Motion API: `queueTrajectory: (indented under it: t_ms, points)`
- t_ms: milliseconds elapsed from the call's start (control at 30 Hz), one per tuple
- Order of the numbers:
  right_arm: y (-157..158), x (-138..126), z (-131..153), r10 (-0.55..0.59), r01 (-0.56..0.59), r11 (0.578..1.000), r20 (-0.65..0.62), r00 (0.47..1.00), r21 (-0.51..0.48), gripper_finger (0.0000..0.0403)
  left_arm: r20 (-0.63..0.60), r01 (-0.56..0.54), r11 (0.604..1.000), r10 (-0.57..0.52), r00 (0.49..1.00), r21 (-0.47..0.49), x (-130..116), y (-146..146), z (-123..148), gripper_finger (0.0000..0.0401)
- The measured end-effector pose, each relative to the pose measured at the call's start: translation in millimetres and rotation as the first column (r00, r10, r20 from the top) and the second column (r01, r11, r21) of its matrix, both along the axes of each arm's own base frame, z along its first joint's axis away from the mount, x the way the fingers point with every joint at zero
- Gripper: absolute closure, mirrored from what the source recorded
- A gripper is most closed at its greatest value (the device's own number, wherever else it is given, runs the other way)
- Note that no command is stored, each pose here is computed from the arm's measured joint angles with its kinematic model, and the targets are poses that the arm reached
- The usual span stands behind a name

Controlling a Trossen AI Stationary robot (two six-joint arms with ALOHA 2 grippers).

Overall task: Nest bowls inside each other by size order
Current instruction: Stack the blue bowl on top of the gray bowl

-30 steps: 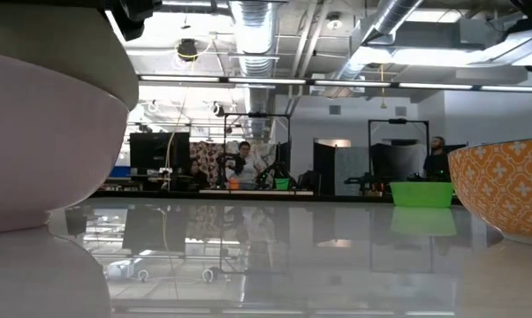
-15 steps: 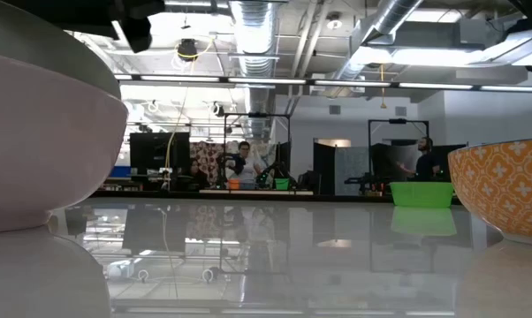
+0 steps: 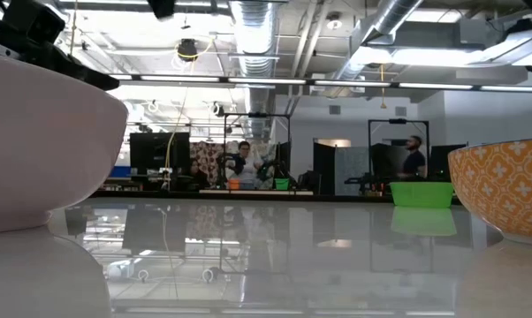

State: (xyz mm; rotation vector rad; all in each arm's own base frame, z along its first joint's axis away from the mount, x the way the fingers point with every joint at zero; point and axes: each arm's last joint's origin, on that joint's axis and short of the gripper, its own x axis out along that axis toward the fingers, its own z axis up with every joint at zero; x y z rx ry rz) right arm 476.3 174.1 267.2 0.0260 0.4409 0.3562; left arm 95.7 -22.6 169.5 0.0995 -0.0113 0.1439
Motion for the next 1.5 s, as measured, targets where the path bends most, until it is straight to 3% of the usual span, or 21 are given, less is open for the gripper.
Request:
queueTrajectory:
  t_ms: [200,400,467,533,600,733,833,1000,1100,1233,1367,1500]
  points:
    - [-10.5,-10.8,-14.9,-0.191,0.176,0.980,-0.205,0.960,-0.088,0.0389,0.000,0.000,1.000,0.000,1.000,0.000,0.0,0.0,0.1,0.0401]
    - [-20.2,-45.0,-2.9,-0.290,0.260,0.957,-0.455,0.842,-0.130,0.0391,0.000,0.000,1.000,0.000,1.000,0.000,0.0,0.0,0.1,0.0401]
    - [-21.3,-58.5,2.3,-0.332,0.270,0.943,-0.497,0.802,-0.194,0.0386,0.000,0.000,1.000,0.000,1.000,0.000,0.0,0.0,0.0,0.0401]
    - [-24.1,-72.2,8.6,-0.418,0.304,0.906,-0.498,0.760,-0.295,0.0381,0.000,0.000,1.000,0.000,1.000,0.000,0.0,0.0,0.1,0.0401]
    - [-33.2,-88.9,21.0,-0.540,0.381,0.836,-0.469,0.699,-0.396,0.0374,0.000,0.000,1.000,0.000,1.000,0.000,0.0,0.0,0.0,0.0401]
    - [-59.9,-126.5,35.3,-0.666,0.519,0.746,-0.476,0.574,-0.418,0.0359,0.001,0.000,1.000,0.000,1.000,0.000,0.0,0.0,0.1,0.0401]
    - [-72.4,-155.0,34.8,-0.671,0.608,0.723,-0.542,0.506,-0.327,0.0348,0.000,0.000,1.000,0.000,1.000,0.000,0.0,0.0,0.0,0.0401]
    - [-70.6,-195.1,34.6,-0.605,0.682,0.714,-0.631,0.485,-0.160,0.0311,0.001,0.003,1.000,-0.003,1.000,0.000,0.0,-0.1,0.1,0.0401]
    - [-67.0,-210.3,30.1,-0.610,0.708,0.687,-0.658,0.441,-0.162,0.0271,0.001,0.003,1.000,-0.003,1.000,-0.002,0.0,-0.1,0.1,0.0401]
    - [-71.3,-224.7,22.9,-0.671,0.769,0.589,-0.680,0.296,-0.248,0.0210,0.007,0.004,0.999,-0.004,1.000,-0.045,0.0,-0.1,0.0,0.0401]
    - [-70.9,-223.7,9.3,-0.568,0.750,0.627,-0.782,0.257,-0.210,0.0159,0.022,0.008,0.989,-0.004,1.000,-0.149,0.0,-0.1,0.1,0.0401]
    - [-64.1,-226.2,4.9,-0.507,0.723,0.665,-0.824,0.252,-0.189,0.0139,0.029,0.010,0.981,-0.004,1.000,-0.196,0.0,-0.1,0.1,0.0401]
